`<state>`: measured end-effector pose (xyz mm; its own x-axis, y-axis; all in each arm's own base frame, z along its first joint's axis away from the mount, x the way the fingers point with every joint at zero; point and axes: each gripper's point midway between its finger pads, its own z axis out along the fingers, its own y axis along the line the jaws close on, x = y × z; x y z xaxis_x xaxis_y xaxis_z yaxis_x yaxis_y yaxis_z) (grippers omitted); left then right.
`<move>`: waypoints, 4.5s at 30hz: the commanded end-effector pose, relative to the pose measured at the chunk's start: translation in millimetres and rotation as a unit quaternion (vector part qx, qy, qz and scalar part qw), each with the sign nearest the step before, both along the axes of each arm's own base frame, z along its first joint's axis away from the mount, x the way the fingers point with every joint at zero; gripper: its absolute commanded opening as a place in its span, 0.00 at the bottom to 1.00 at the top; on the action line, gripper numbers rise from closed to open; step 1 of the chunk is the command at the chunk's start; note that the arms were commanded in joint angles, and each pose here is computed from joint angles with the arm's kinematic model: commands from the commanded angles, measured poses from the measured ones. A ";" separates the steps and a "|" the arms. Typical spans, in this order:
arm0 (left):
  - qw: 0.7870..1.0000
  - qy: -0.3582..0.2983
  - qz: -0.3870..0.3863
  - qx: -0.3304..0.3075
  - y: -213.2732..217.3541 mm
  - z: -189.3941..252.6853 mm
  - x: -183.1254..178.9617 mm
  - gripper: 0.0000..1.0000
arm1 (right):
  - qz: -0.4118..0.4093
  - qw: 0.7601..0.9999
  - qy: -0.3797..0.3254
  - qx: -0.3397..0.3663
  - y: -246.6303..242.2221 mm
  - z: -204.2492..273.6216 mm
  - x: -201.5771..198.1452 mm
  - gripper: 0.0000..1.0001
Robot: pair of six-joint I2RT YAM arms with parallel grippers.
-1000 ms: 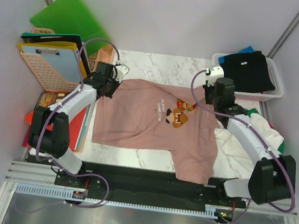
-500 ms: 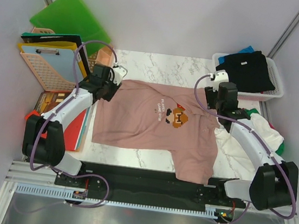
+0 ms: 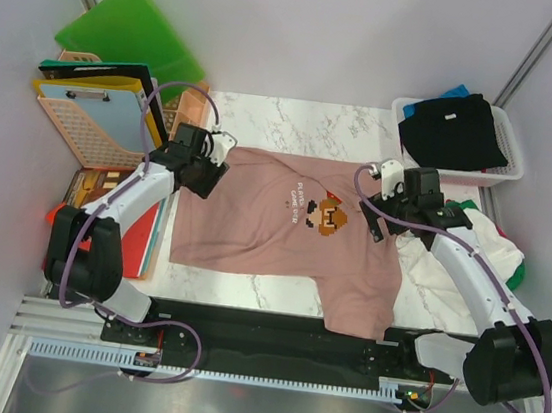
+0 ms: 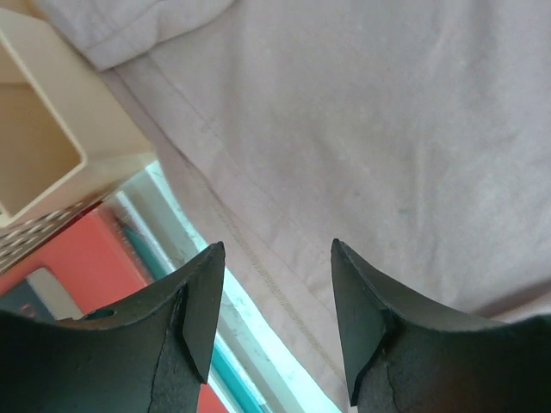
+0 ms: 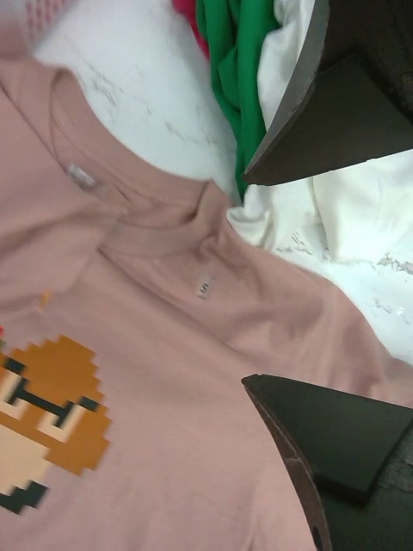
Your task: Fold and stack the t-shirts
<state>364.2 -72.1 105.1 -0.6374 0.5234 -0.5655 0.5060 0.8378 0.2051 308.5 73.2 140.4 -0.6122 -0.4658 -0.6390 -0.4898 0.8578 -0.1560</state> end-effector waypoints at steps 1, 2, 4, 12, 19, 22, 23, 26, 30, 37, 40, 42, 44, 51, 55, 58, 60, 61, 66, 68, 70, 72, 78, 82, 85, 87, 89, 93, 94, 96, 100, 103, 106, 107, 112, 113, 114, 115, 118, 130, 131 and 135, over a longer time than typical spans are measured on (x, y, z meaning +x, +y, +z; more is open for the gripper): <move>0.997 -0.073 0.017 0.024 11.4 24.3 15.5 0.60 | 0.051 0.997 0.058 0.001 4.9 -19.9 -33.3 0.98; 0.996 -0.084 0.020 0.034 15.2 26.3 17.3 0.60 | 0.046 0.998 0.048 0.000 3.6 -19.6 -31.2 0.98; 0.992 -0.112 0.024 0.053 21.9 27.3 25.1 0.61 | 0.040 0.998 0.051 -0.001 1.6 -29.0 -35.0 0.98; 0.997 -0.045 -0.056 -0.009 -19.1 7.1 39.4 0.61 | 0.039 0.997 0.065 0.032 16.1 -31.6 -23.6 0.98; 0.998 -0.024 -0.058 -0.022 -23.8 -2.3 33.7 0.61 | 0.045 0.994 0.091 -0.044 -7.6 -37.2 -30.9 0.98; 0.998 -0.023 -0.058 -0.025 -23.5 -2.0 28.0 0.61 | 0.046 0.988 0.111 -0.093 -21.4 -53.9 -26.9 0.98; 0.998 -0.025 -0.059 -0.024 -23.3 -0.2 27.3 0.61 | 0.048 0.986 0.128 -0.097 -20.3 -63.3 -22.0 0.98; 0.998 -0.021 -0.056 -0.023 -22.0 -3.3 23.4 0.61 | 0.052 0.982 0.167 -0.070 -4.4 -78.6 -7.5 0.98; 0.998 -0.018 -0.054 -0.022 -20.0 -4.5 17.0 0.61 | 0.045 0.983 0.173 -0.034 14.9 -75.0 19.7 0.98; 0.998 -0.022 -0.060 0.001 -10.2 -6.4 6.8 0.61 | 0.015 0.991 0.131 0.004 26.7 -50.1 44.1 0.98; 0.998 -0.034 -0.060 0.001 -9.4 1.8 6.0 0.61 | -0.043 0.997 0.066 -0.011 3.8 -17.9 48.8 0.98; 0.997 -0.043 -0.060 0.002 -8.2 7.8 3.9 0.61 | -0.093 0.996 0.014 -0.010 -20.0 13.5 39.6 0.98; 0.997 -0.066 -0.035 0.019 2.1 15.7 7.7 0.61 | -0.161 0.985 -0.018 -0.051 -50.3 26.8 31.7 0.98; 0.976 -0.200 0.077 0.028 33.2 71.6 23.3 0.66 | -0.338 0.916 -0.073 -0.201 -151.5 41.4 -9.7 0.98; 0.974 -0.208 0.085 0.036 50.4 83.4 15.5 0.68 | -0.337 0.931 -0.003 -0.140 -152.4 17.8 -30.1 0.98; 0.974 -0.206 0.076 0.048 58.1 79.4 8.1 0.69 | -0.357 0.927 0.021 -0.112 -174.1 11.2 -31.7 0.98; 0.975 -0.203 0.074 0.052 60.9 76.3 6.2 0.69 | -0.371 0.922 0.036 -0.109 -190.2 3.2 -30.4 0.98; 0.976 -0.199 0.074 0.054 62.1 73.2 4.6 0.69 | -0.374 0.919 0.052 -0.109 -195.8 -6.7 -26.3 0.98; 0.976 -0.198 0.077 0.055 66.4 72.2 -0.5 0.70 | -0.408 0.907 0.071 -0.072 -228.3 -22.3 -23.5 0.98; 0.975 -0.200 0.078 0.061 69.2 74.0 0.0 0.70 | -0.401 0.911 0.081 -0.062 -229.2 -26.8 -27.0 0.98; 0.975 -0.199 0.078 0.063 69.8 76.0 2.4 0.70 | -0.390 0.914 0.094 -0.067 -229.3 -36.2 -29.5 0.98; 0.975 -0.200 0.078 0.059 68.5 79.1 4.7 0.70 | -0.392 0.911 0.104 -0.068 -234.9 -49.7 -26.6 0.98; 0.976 -0.196 0.079 0.047 64.6 85.1 8.6 0.70 | -0.385 0.909 0.160 -0.029 -248.9 -92.7 -7.6 0.98; 0.977 -0.189 0.082 0.057 68.2 80.6 5.2 0.70 | -0.384 0.907 0.173 -0.011 -259.1 -109.8 16.4 0.98; 0.976 -0.189 0.085 0.064 71.7 78.7 1.4 0.70 | -0.400 0.901 0.171 -0.008 -269.1 -124.6 34.1 0.98; 0.976 -0.187 0.085 0.070 73.7 76.9 -1.7 0.70 | -0.423 0.894 0.150 -0.016 -283.0 -130.0 50.0 0.98; 0.976 -0.185 0.085 0.075 75.4 75.8 -3.5 0.70 | -0.442 0.887 0.132 -0.024 -294.0 -130.7 60.4 0.98; 0.976 -0.183 0.086 0.081 77.4 76.1 -5.1 0.70 | -0.472 0.876 0.099 -0.013 -304.5 -131.2 79.9 0.98; 0.976 -0.181 0.086 0.082 77.8 75.7 -5.6 0.70 | -0.485 0.870 0.091 -0.007 -306.3 -130.6 83.9 0.98; 0.976 -0.181 0.088 0.081 77.5 76.3 -4.4 0.70 | -0.499 0.863 0.075 -0.007 -313.8 -130.1 93.8 0.98; 0.979 -0.172 0.089 0.068 73.6 74.7 -3.4 0.70 | -0.538 0.842 0.043 -0.013 -329.3 -126.7 105.9 0.98; 0.979 -0.168 0.090 0.066 73.0 72.2 -2.2 0.70 | -0.564 0.825 0.028 -0.023 -337.1 -123.4 106.2 0.98; 0.980 -0.166 0.089 0.065 72.3 71.1 -1.5 0.70 | -0.576 0.817 0.011 -0.019 -338.5 -118.3 107.0 0.98; 0.980 -0.167 0.089 0.065 72.3 71.3 -1.2 0.70 | -0.574 0.819 0.004 -0.013 -337.0 -114.2 108.8 0.98; 0.981 -0.164 0.087 0.062 70.6 69.4 -1.2 0.70 | -0.539 0.842 0.006 0.018 -317.2 -114.8 111.9 0.98; 0.981 -0.163 0.085 0.062 70.2 68.7 -1.4 0.70 | -0.508 0.860 0.005 0.047 -303.4 -109.6 118.7 0.98; 0.982 -0.160 0.084 0.062 70.0 66.3 -1.8 0.70 | -0.496 0.867 0.011 0.047 -297.8 -109.5 115.1 0.98; 0.982 -0.160 0.083 0.060 69.1 65.7 -1.8 0.70 | -0.482 0.874 0.013 0.054 -287.8 -105.6 116.0 0.98; 0.983 -0.155 0.080 0.058 68.0 62.1 -3.0 0.70 | -0.434 0.898 0.002 0.067 -262.7 -77.0 110.6 0.98; 0.989 -0.130 0.063 0.032 56.0 44.4 -7.6 0.70 | -0.310 0.912 -0.239 0.123 -183.3 165.0 34.1 0.98; 0.990 -0.127 0.061 0.030 54.7 43.1 -8.4 0.70 | -0.305 0.913 -0.239 0.129 -178.4 167.2 30.0 0.98; 0.993 -0.110 0.049 0.016 47.5 36.4 -11.2 0.70 | -0.270 0.927 -0.208 0.154 -155.6 159.9 16.7 0.98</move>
